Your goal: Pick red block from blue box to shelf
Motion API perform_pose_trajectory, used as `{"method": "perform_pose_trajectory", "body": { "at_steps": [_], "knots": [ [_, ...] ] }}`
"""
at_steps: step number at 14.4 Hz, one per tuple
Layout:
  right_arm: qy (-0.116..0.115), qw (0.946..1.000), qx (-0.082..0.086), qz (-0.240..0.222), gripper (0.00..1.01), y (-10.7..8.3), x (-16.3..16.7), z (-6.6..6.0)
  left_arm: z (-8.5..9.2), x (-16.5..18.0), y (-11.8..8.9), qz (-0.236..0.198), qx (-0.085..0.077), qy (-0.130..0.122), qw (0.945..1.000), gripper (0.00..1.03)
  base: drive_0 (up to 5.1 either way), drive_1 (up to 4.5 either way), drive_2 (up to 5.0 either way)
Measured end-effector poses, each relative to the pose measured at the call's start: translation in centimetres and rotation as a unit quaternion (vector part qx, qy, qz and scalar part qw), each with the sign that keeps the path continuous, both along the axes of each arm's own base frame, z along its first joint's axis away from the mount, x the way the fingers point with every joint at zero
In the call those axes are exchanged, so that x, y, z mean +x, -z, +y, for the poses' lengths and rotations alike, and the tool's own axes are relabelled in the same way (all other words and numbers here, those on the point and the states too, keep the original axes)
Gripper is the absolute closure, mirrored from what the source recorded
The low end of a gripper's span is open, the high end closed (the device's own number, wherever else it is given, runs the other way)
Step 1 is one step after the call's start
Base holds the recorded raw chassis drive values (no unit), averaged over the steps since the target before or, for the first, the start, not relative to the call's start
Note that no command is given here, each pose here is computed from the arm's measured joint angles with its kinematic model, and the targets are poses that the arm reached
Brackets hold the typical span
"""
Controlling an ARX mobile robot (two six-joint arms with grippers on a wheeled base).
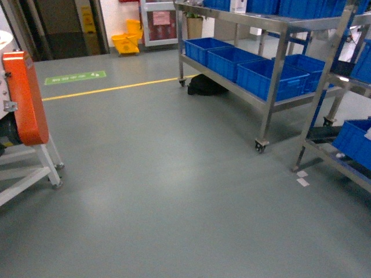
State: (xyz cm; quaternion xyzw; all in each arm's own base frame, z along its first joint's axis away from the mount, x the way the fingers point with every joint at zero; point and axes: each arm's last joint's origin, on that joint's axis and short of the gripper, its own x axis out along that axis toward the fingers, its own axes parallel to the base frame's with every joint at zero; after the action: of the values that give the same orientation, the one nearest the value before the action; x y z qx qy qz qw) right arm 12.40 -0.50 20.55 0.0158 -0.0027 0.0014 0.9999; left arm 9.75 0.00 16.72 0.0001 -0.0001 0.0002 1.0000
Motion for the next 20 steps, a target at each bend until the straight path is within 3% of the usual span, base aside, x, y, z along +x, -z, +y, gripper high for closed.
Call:
{"method": "perform_pose_trajectory", "body": {
  "at_steps": [20],
  "knots": [
    [0.000,1.0000,0.000,0.000,0.73,0.00,0.00,0.00,0.00,0.00,0.00,0.000,0.000,0.000,1.0000,0.05,-1.5,-1.55,-1.5]
  ]
}}
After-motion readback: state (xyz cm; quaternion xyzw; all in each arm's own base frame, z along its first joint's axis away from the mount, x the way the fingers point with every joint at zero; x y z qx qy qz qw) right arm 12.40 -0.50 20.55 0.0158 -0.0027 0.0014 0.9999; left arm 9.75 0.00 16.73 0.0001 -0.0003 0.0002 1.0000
